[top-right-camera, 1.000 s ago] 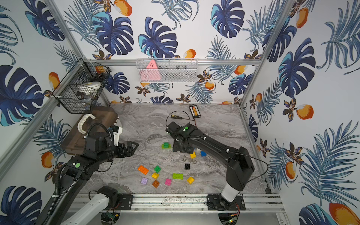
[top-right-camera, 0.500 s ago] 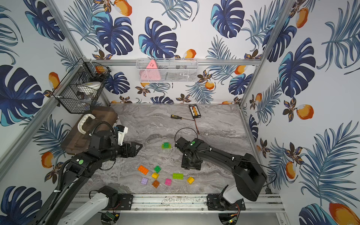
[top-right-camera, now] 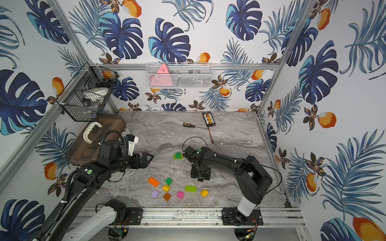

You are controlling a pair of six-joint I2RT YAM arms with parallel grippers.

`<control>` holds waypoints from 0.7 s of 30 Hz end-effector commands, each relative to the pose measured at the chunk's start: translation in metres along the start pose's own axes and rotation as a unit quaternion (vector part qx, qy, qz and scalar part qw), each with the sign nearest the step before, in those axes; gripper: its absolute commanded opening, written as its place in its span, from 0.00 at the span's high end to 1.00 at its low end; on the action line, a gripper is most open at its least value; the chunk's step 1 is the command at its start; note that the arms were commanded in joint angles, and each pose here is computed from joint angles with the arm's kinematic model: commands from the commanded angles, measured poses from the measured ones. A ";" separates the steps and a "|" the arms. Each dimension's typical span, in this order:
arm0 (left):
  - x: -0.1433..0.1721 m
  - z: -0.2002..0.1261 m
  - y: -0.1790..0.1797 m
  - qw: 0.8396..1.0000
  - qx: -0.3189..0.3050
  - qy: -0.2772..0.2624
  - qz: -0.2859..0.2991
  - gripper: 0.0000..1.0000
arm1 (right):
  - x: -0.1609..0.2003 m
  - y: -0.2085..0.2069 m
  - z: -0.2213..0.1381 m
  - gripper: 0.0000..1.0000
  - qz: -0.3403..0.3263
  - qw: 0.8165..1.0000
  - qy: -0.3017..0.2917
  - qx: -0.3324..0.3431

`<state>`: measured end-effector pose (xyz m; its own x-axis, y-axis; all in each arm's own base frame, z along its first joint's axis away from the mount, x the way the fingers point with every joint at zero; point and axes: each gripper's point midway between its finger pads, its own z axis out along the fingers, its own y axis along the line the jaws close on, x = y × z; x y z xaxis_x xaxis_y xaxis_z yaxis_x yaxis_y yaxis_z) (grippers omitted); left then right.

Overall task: Assemble the number 1 with lego
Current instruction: Pick up the lego brick from the center of the board.

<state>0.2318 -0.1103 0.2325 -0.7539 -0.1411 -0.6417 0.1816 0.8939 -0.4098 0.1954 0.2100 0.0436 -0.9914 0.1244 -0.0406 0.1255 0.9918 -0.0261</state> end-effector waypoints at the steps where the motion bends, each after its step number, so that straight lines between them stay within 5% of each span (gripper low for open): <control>1: -0.002 0.000 0.001 1.000 -0.003 -0.005 0.002 0.01 | -0.003 0.001 0.005 0.43 0.011 1.000 -0.008 0.004; 21: -0.002 0.001 0.002 1.000 -0.007 -0.003 0.000 0.01 | -0.002 -0.005 0.017 0.60 0.013 1.000 -0.011 0.016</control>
<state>0.2336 -0.1085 0.2305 -0.7547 -0.1419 -0.6405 0.1709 0.9000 -0.4009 0.1967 0.2068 0.0275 -0.9880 0.1451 -0.0528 0.1473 0.9883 -0.0395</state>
